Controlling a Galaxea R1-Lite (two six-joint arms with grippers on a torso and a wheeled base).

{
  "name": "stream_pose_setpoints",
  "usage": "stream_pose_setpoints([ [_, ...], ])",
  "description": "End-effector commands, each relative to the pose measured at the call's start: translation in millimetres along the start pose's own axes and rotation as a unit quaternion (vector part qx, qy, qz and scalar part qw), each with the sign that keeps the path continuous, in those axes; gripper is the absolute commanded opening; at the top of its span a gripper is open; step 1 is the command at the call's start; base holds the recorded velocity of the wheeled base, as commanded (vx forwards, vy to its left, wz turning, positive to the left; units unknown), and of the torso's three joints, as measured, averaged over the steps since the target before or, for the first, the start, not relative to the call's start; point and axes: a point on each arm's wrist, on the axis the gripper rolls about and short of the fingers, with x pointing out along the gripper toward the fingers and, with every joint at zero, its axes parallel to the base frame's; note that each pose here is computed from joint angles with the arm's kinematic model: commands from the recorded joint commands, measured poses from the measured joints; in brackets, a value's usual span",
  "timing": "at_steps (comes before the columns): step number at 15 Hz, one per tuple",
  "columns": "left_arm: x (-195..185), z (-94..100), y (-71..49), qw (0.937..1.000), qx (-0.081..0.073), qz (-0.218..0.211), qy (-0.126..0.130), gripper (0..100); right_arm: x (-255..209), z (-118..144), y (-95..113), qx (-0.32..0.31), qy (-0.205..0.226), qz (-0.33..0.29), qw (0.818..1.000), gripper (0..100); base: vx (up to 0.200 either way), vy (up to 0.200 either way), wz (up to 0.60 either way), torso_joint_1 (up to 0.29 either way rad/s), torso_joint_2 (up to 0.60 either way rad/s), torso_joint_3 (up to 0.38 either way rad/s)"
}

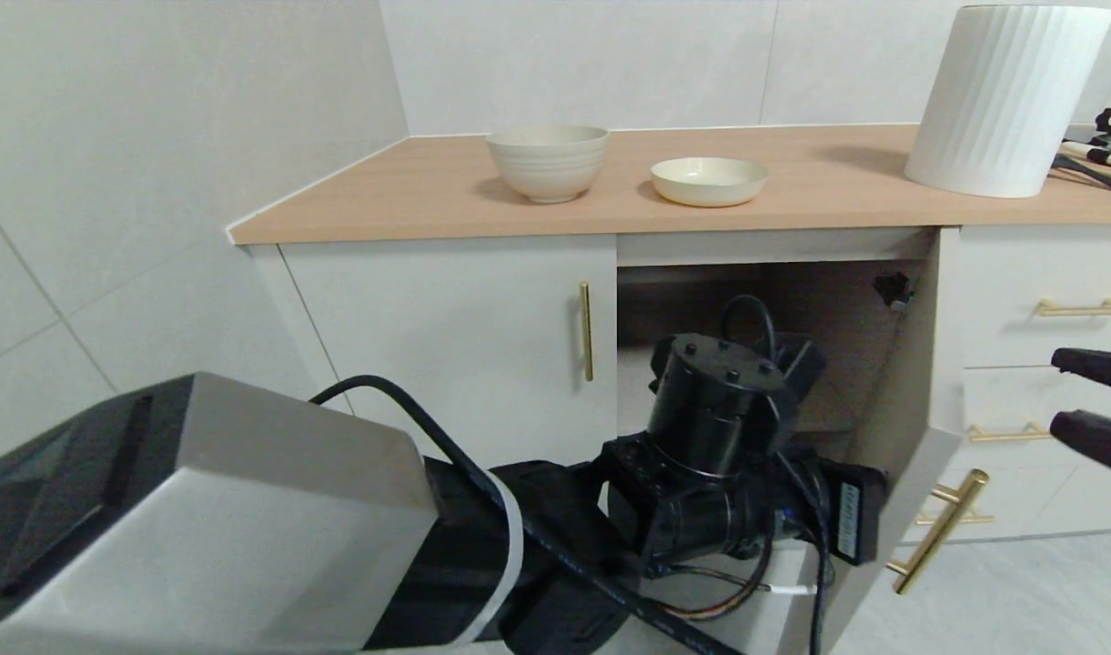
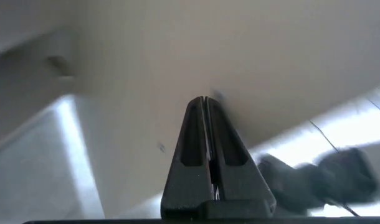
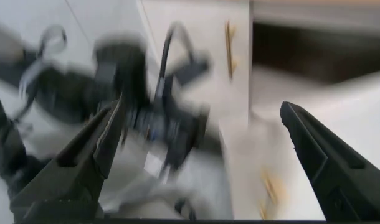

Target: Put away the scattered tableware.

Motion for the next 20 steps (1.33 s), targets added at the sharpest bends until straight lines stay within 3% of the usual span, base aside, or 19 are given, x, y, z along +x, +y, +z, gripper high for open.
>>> stream_pose_setpoints([
  [1, 2.3, -8.3, -38.0, 0.9990, 0.013, -0.043, 0.008, 0, -13.1, 17.2, 6.0, -0.008, -0.042, 0.002, 0.999, 100, 0.000, 0.000, 0.00, 0.000, 0.00, 0.000],
  [2, 0.5, -11.0, -52.6, 0.9981, 0.017, -0.059, 0.011, 0, -18.0, 21.1, 8.0, -0.012, -0.054, 0.005, 0.998, 100, 0.000, 0.000, 0.00, 0.000, 0.00, 0.000],
  [4, -14.6, -3.7, -60.4, 0.9979, 0.019, -0.063, 0.003, 0, -17.8, 20.1, 7.8, -0.011, -0.052, 0.005, 0.999, 100, 0.000, 0.000, 0.00, 0.000, 0.00, 0.000],
  [8, -58.9, 21.3, -21.5, 0.9996, 0.005, 0.002, -0.027, 0, -0.8, 14.1, 1.9, -0.001, -0.020, -0.001, 1.000, 100, 0.000, 0.000, 0.00, 0.000, 0.00, 0.000],
  [9, -65.8, 25.4, -17.3, 0.9994, 0.005, 0.009, -0.033, 0, 2.4, 13.6, 0.8, 0.000, -0.016, -0.001, 1.000, 100, 0.000, 0.000, 0.00, 0.000, 0.00, 0.000],
  [10, -94.6, 40.4, -6.2, 0.9977, 0.002, 0.034, -0.059, 0, 15.2, 12.0, -3.2, 0.005, 0.001, -0.003, 1.000, 100, 0.000, 0.000, 0.00, 0.000, 0.00, 0.000],
  [13, -166.9, 57.9, 16.6, 0.9876, 0.008, 0.108, -0.113, 0, 52.3, 12.7, -14.3, 0.017, 0.040, -0.007, 0.999, 100, 0.000, 0.000, 0.00, 0.000, 0.00, 0.000],
  [15, -215.2, 54.5, 28.7, 0.9770, 0.026, 0.163, -0.135, 0, 79.2, 10.8, -23.5, 0.025, 0.065, -0.012, 0.998, 100, 0.000, 0.000, 0.00, 0.000, 0.00, 0.000],
  [16, -237.8, 51.4, 32.8, 0.9708, 0.025, 0.191, -0.143, 0, 91.4, 10.3, -29.2, 0.027, 0.072, -0.015, 0.997, 100, 0.000, 0.000, 0.00, 0.000, 0.00, 0.000],
  [19, -291.5, 48.4, 21.0, 0.9584, 0.013, 0.246, -0.145, 0, 110.9, 12.7, -38.6, 0.032, 0.079, -0.024, 0.996, 100, 0.000, 0.000, 0.00, 0.000, 0.00, 0.000],
  [20, -304.7, 45.1, 17.3, 0.9547, 0.021, 0.263, -0.138, 0, 108.8, 11.5, -38.1, 0.034, 0.079, -0.024, 0.996, 100, 0.000, 0.000, 0.00, 0.000, 0.00, 0.000],
])
